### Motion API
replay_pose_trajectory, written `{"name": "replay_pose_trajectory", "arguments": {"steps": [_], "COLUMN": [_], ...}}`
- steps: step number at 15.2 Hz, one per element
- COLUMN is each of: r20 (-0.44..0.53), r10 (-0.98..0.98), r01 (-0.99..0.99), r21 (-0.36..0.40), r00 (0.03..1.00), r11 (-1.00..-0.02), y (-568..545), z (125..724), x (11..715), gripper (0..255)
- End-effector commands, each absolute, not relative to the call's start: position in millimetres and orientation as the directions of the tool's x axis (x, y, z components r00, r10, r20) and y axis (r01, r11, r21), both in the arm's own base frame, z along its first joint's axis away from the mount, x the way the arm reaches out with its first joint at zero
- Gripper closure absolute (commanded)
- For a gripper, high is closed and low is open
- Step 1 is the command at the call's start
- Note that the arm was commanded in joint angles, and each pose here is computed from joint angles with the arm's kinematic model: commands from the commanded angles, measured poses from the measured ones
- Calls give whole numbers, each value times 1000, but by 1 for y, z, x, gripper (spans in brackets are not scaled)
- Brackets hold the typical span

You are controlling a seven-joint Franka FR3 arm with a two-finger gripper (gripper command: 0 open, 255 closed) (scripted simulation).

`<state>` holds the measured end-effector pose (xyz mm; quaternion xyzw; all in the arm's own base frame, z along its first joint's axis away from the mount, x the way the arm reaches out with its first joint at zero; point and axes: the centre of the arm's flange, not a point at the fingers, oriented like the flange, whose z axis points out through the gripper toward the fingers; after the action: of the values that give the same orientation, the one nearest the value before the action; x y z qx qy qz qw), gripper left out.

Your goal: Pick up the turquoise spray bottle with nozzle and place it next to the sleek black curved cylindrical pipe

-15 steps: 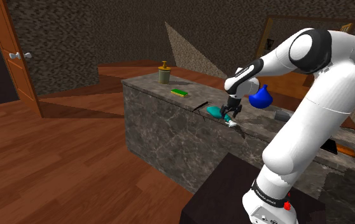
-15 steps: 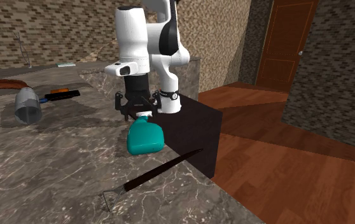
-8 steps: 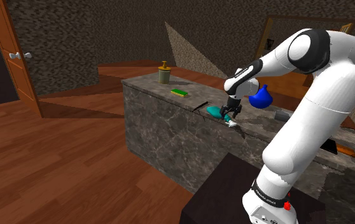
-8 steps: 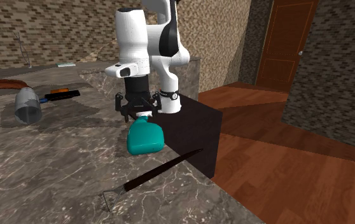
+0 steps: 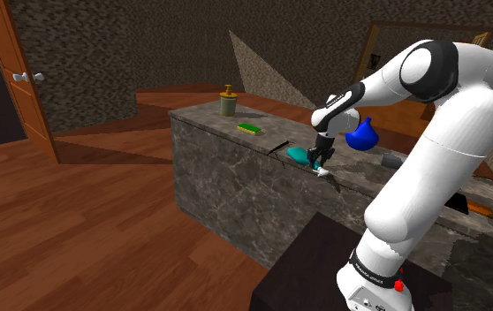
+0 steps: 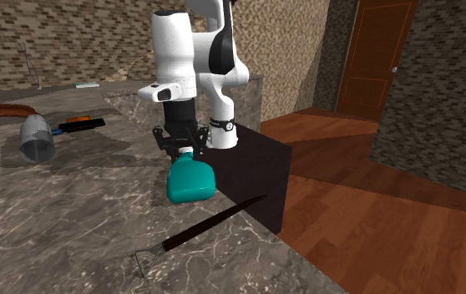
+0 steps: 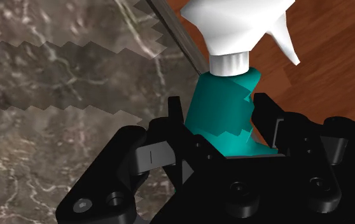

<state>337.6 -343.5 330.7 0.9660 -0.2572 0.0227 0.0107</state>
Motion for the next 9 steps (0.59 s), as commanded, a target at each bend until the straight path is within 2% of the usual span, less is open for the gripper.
{"name": "replay_pose_trajectory", "arguments": {"steps": [1, 9], "r20": [49, 50], "r10": [-496, -496], "r01": [-497, -497], "r21": [9, 9], "r00": [867, 867], "r11": [-867, -867], "y": [-343, -343], "z": [331, 368], "x": [338, 338], "gripper": [255, 255]}}
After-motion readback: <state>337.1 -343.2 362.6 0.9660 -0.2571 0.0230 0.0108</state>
